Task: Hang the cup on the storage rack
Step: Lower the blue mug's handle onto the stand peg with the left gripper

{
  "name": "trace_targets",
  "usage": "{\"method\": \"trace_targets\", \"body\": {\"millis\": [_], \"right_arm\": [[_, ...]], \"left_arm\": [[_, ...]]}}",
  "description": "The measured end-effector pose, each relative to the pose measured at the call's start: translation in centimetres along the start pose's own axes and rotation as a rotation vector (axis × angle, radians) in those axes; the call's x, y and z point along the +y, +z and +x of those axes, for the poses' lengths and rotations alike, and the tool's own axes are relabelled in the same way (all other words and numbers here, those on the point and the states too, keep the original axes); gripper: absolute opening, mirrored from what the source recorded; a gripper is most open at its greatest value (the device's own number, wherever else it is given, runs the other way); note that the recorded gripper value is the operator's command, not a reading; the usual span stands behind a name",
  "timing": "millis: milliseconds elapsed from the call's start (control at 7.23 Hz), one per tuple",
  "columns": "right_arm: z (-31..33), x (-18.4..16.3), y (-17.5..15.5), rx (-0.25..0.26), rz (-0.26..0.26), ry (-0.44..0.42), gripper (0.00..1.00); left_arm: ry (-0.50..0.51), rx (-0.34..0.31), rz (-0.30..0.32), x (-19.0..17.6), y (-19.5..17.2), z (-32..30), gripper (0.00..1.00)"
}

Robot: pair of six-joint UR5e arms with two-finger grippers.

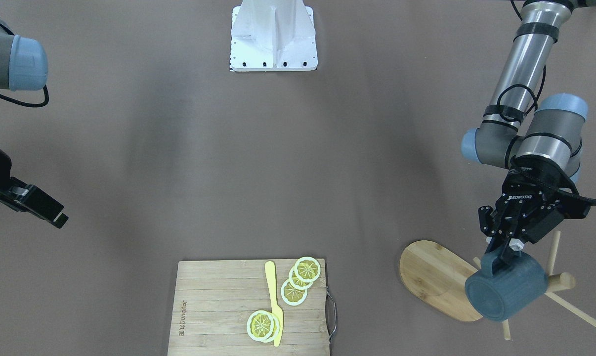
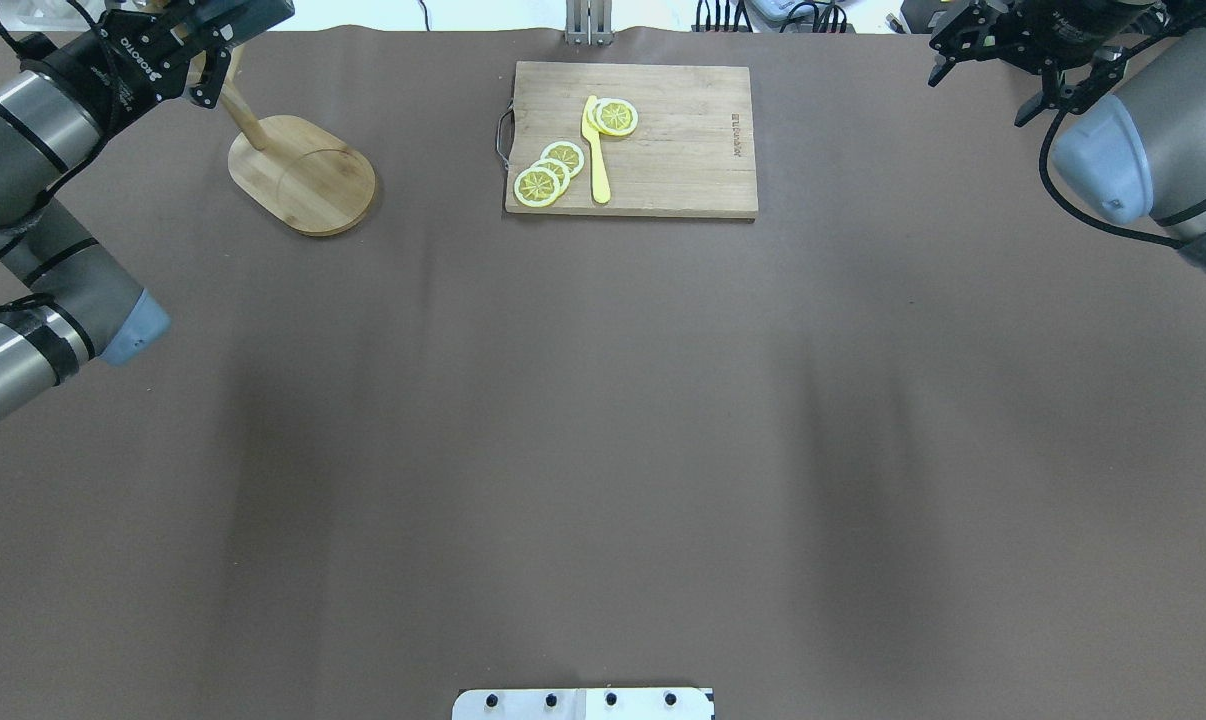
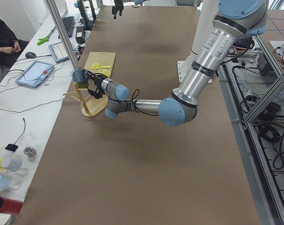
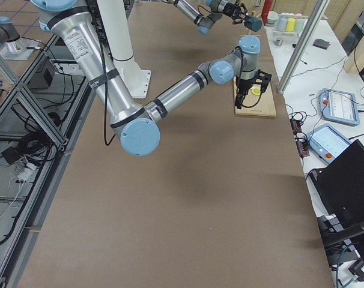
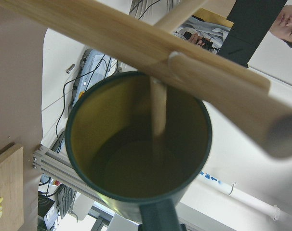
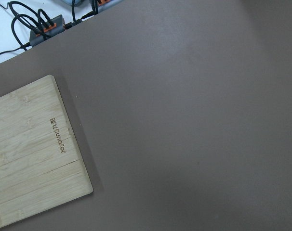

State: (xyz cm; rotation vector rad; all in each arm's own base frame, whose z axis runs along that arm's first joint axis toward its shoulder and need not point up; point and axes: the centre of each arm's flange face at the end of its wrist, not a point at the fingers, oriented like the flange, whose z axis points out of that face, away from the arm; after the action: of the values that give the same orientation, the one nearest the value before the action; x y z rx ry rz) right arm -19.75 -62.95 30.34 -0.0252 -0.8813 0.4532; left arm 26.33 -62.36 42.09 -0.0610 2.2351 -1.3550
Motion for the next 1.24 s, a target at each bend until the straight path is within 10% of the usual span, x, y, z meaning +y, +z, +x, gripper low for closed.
{"method": "trace_targets", "body": {"millis": [277, 1106, 1244], "right_arm": [[-0.03, 0.01, -0.02, 0.000, 0.000, 0.000, 1.00], [-0.04, 0.00, -0.03, 0.000, 0.001, -0.001, 1.00], [-0.04, 0.00, -0.02, 0.000, 0.001, -0.001, 1.00]], "left_arm": [[-0.004, 0.000, 0.001, -0.03, -0.01, 0.03, 0.36], [-0.024, 0.005, 0.008, -0.51, -0.26, 0.60, 0.63], [-0.030, 0.007, 0.009, -0.63, -0.30, 0.84, 0.98]]}}
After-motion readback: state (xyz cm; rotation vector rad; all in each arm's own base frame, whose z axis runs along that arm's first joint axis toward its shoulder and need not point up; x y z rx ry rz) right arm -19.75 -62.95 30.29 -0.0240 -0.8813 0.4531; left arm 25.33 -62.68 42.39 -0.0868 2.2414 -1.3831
